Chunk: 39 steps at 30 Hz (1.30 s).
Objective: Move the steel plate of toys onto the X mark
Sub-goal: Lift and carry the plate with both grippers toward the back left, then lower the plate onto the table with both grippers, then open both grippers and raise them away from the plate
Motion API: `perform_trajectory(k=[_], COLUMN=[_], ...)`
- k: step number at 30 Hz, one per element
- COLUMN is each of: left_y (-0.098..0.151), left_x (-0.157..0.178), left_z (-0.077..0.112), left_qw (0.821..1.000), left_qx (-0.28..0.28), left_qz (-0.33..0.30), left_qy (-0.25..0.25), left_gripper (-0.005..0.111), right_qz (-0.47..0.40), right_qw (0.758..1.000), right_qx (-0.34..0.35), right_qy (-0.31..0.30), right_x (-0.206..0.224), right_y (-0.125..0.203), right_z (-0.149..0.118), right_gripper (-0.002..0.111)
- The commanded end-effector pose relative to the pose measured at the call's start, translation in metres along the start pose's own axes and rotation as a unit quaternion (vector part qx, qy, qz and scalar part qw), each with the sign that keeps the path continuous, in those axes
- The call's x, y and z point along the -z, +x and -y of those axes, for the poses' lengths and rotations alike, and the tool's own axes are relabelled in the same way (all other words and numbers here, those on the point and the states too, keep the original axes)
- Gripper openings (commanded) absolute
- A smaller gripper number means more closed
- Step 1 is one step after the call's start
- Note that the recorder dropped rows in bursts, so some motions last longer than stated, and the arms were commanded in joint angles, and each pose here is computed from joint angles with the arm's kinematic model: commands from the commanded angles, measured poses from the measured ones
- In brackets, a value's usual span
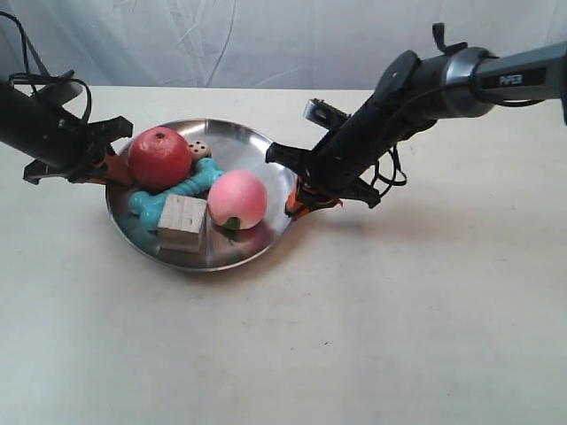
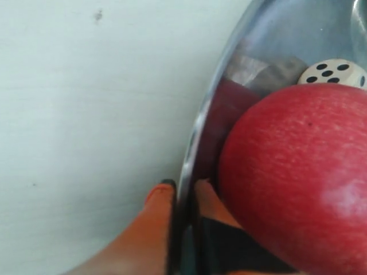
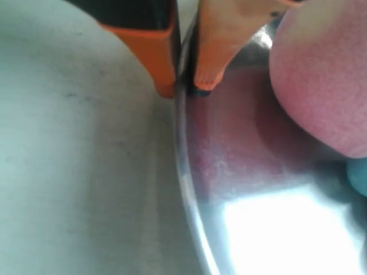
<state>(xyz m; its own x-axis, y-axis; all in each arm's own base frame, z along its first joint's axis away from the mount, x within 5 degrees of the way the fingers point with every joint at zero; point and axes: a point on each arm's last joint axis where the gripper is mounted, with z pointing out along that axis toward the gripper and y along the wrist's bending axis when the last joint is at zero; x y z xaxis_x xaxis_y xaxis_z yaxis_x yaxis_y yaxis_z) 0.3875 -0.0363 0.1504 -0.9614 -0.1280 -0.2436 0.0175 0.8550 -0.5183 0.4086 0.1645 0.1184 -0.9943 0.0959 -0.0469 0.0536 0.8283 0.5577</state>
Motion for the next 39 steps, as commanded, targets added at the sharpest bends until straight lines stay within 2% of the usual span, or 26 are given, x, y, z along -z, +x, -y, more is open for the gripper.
perform_trajectory(k=[1,7,14,16,22,24,32,36,39], left_y=[0.005,0.022,0.026,0.026,0.026,0.026,0.027,0.029,0.027], left_x=[-0.008,-0.022,-0.031,-0.033,-0.034,-0.034,-0.033,-0.031,-0.02], left_z=[-0.007,-0.026,-0.033,-0.033,-0.032,-0.033,-0.034,-0.038,-0.045], left_qw=[0.999,0.996,0.996,0.997,0.997,0.997,0.997,0.995,0.995], left_qx=[-0.006,-0.001,0.001,0.006,-0.005,-0.007,-0.012,-0.042,-0.026], left_qz=[0.015,0.014,0.007,0.009,0.012,0.009,0.001,-0.013,-0.006], left_qy=[-0.04,-0.083,-0.088,-0.082,-0.073,-0.073,-0.074,-0.093,-0.1], left_gripper=[0.0,0.0,0.001,0.006,0.029,0.032,0.032,0.032,0.032], right_qz=[-0.049,-0.055,-0.051,-0.045,-0.041,-0.041,-0.031,-0.021,-0.03], right_qw=[0.998,0.998,0.998,0.998,0.998,0.998,0.996,0.994,0.991], right_qx=[0.04,0.039,0.047,0.052,0.053,0.056,0.078,0.103,0.107], right_qy=[-0.01,-0.007,-0.002,0.005,0.006,0.009,0.025,0.043,0.074], right_x=[-0.021,-0.027,-0.027,-0.027,-0.027,-0.027,-0.016,-0.006,-0.003], right_y=[0.012,0.013,0.012,0.011,0.01,0.01,0.008,0.007,0.009], right_z=[-0.019,-0.017,-0.016,-0.015,-0.015,-0.014,-0.016,-0.019,-0.014], right_gripper=[0.0,0.0,0.0,0.005,0.031,0.034,0.034,0.034,0.034])
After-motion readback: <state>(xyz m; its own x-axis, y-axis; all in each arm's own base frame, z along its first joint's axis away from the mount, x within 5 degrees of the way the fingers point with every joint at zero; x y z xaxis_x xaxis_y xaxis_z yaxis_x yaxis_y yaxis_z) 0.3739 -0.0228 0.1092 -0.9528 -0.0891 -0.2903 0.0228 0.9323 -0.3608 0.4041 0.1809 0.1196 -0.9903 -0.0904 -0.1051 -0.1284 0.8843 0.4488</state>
